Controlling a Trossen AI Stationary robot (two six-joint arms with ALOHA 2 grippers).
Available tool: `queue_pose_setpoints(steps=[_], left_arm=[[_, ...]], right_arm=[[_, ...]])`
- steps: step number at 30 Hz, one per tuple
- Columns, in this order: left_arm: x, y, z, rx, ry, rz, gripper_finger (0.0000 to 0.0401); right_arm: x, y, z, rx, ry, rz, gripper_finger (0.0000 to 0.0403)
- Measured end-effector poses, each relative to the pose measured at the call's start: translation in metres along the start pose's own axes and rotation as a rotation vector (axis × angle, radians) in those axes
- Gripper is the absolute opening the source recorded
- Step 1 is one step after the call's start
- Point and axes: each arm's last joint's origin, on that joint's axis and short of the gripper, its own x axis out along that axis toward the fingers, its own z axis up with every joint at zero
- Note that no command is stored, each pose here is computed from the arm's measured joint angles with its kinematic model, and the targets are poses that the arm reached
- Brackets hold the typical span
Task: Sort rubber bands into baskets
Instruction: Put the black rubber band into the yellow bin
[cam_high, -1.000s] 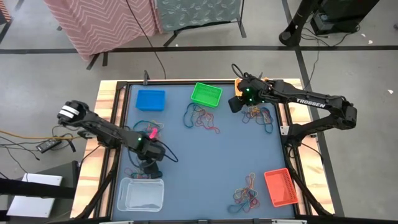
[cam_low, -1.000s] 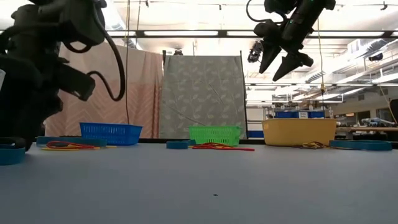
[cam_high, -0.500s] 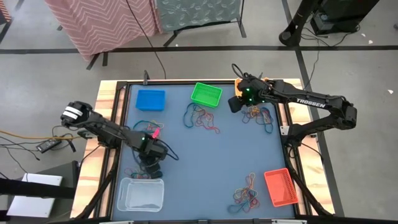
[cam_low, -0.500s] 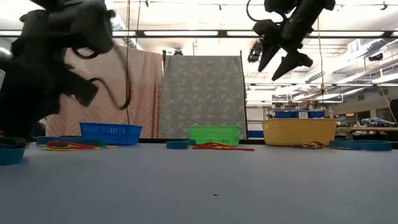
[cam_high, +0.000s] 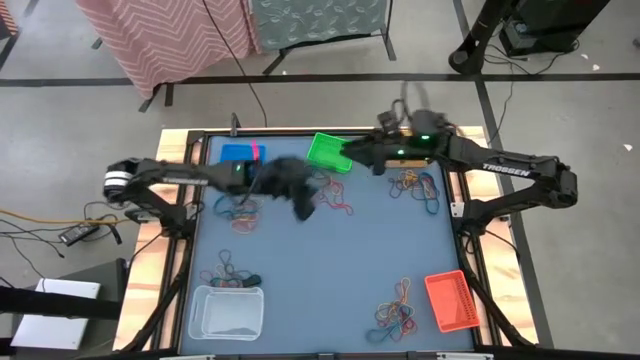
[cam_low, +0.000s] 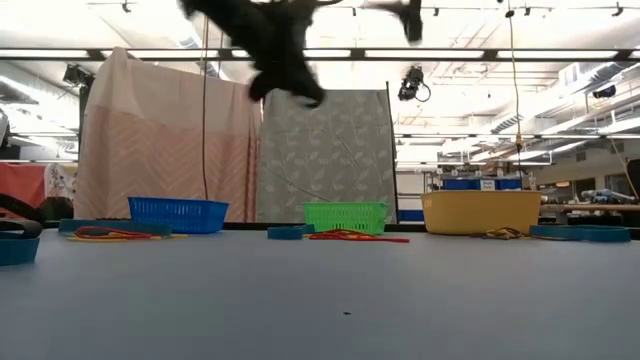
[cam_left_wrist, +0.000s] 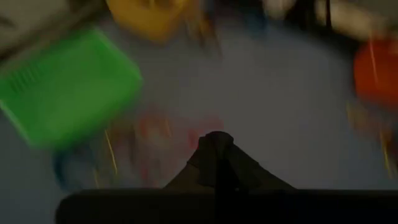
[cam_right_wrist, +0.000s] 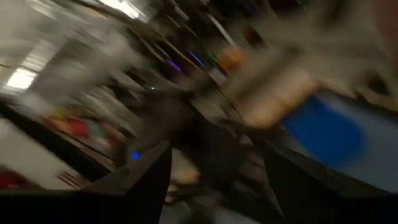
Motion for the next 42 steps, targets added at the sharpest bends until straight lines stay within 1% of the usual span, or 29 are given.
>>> queue_pose_setpoints(steps=[2,4,6,9,12,13,15,16,20,22,23,24,25,27,30,32,34,39,42], left_arm=[[0.017,0.012,0.021,-0.031,-0.091,0.011,0.0004],[0.041,0.021,0.037,-0.061,-0.137,-0.017,0.0003],[0.068,0.025,0.049,-0.08,-0.147,-0.058,0.0003],[0.109,0.023,0.067,-0.088,-0.167,-0.103,0.0003],[0.147,0.02,0.085,-0.086,-0.207,-0.123,0.0003],[0.16,0.021,0.088,-0.087,-0.207,-0.12,0.0003],[0.18,0.021,0.1,-0.085,-0.262,-0.127,0.0003],[0.19,0.022,0.103,-0.086,-0.267,-0.121,0.0003],[0.219,0.029,0.12,-0.092,-0.365,-0.098,0.0003],[0.234,0.035,0.122,-0.095,-0.401,-0.085,0.0004],[0.242,0.038,0.119,-0.097,-0.397,-0.078,0.0006],[0.249,0.04,0.116,-0.096,-0.427,-0.083,0.001],[0.255,0.044,0.112,-0.097,-0.464,-0.088,0.0015],[0.261,0.048,0.106,-0.105,-0.475,-0.082,0.0028],[0.261,0.052,0.104,-0.137,-0.448,-0.024,0.0054],[0.262,0.054,0.102,-0.117,-0.426,0.0,0.0078],[0.263,0.057,0.101,-0.111,-0.411,0.002,0.0106],[0.264,0.062,0.098,-0.104,-0.352,-0.045,0.0189],[0.265,0.061,0.096,-0.102,-0.33,-0.054,0.0238]], right_arm=[[-0.009,0.014,0.014,-0.056,-0.122,0.102,0.0264],[-0.022,0.028,0.026,-0.111,-0.24,0.187,0.0263],[-0.035,0.04,0.037,-0.168,-0.364,0.249,0.0263],[-0.056,0.055,0.049,-0.243,-0.504,0.305,0.0264],[-0.074,0.064,0.054,-0.274,-0.581,0.311,0.0265],[-0.079,0.067,0.055,-0.277,-0.597,0.307,0.0264],[-0.087,0.07,0.056,-0.283,-0.611,0.305,0.0263],[-0.09,0.071,0.056,-0.287,-0.61,0.303,0.0263],[-0.096,0.071,0.054,-0.285,-0.566,0.275,0.0264],[-0.099,0.07,0.052,-0.278,-0.537,0.255,0.0265],[-0.1,0.07,0.052,-0.276,-0.529,0.248,0.0265],[-0.101,0.07,0.051,-0.274,-0.521,0.243,0.0264],[-0.101,0.07,0.051,-0.274,-0.517,0.24,0.0264],[-0.103,0.071,0.05,-0.273,-0.513,0.238,0.0263],[-0.104,0.071,0.05,-0.271,-0.507,0.234,0.0263],[-0.104,0.07,0.05,-0.27,-0.504,0.232,0.0264],[-0.104,0.07,0.05,-0.269,-0.503,0.228,0.0263],[-0.104,0.069,0.05,-0.282,-0.533,0.181,0.0261],[-0.104,0.068,0.051,-0.278,-0.546,0.162,0.0262]])
